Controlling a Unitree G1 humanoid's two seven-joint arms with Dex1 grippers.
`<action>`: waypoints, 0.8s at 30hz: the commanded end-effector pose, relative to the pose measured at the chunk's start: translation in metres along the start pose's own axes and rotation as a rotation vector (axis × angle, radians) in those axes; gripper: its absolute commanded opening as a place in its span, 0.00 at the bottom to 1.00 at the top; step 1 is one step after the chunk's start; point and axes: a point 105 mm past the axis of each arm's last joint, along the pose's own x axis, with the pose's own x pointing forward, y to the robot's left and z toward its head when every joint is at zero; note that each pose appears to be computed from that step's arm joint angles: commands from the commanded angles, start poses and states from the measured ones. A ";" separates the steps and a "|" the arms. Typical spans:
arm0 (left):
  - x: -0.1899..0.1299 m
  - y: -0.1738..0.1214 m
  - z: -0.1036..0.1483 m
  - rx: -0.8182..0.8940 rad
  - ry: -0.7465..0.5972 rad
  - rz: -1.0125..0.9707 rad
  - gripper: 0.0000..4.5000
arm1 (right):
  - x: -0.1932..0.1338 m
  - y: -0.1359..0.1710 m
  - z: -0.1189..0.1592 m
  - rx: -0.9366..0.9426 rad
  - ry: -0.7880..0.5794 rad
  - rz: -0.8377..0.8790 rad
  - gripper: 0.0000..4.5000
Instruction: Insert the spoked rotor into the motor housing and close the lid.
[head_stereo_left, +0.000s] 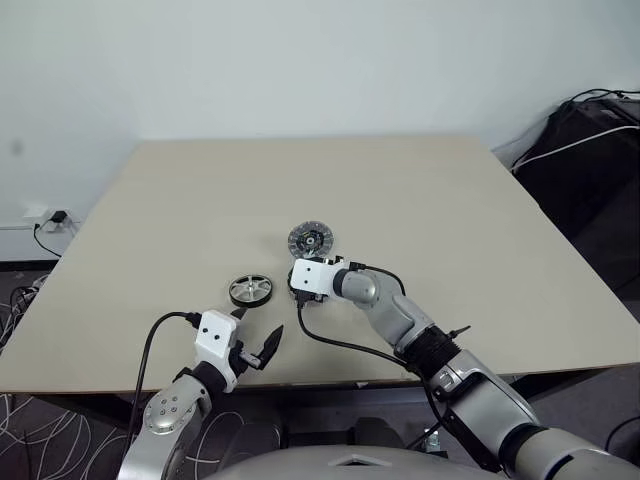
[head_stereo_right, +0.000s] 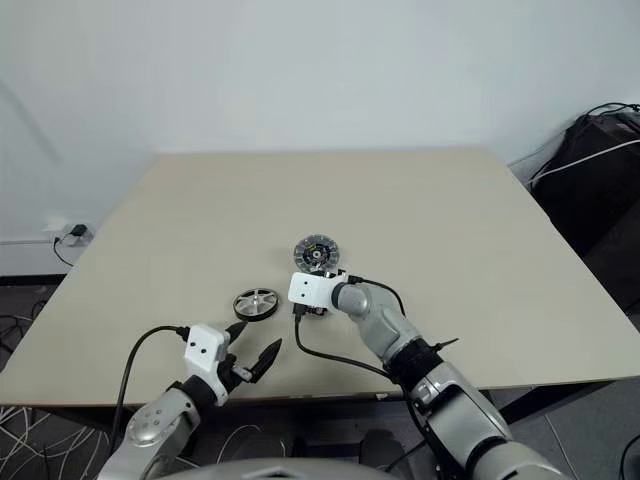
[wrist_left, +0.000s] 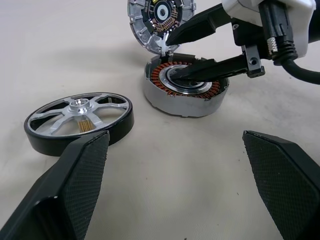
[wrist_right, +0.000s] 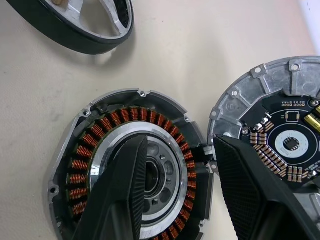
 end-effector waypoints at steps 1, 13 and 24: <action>0.001 -0.003 0.014 0.022 -0.058 -0.015 1.00 | -0.003 -0.016 -0.012 0.014 0.046 -0.056 0.50; 0.003 -0.005 0.015 0.020 -0.061 -0.018 1.00 | -0.017 -0.030 0.021 0.168 -0.112 -0.083 0.50; 0.005 -0.006 0.018 0.017 -0.067 -0.024 1.00 | -0.044 -0.021 0.052 0.627 -0.204 -0.043 0.50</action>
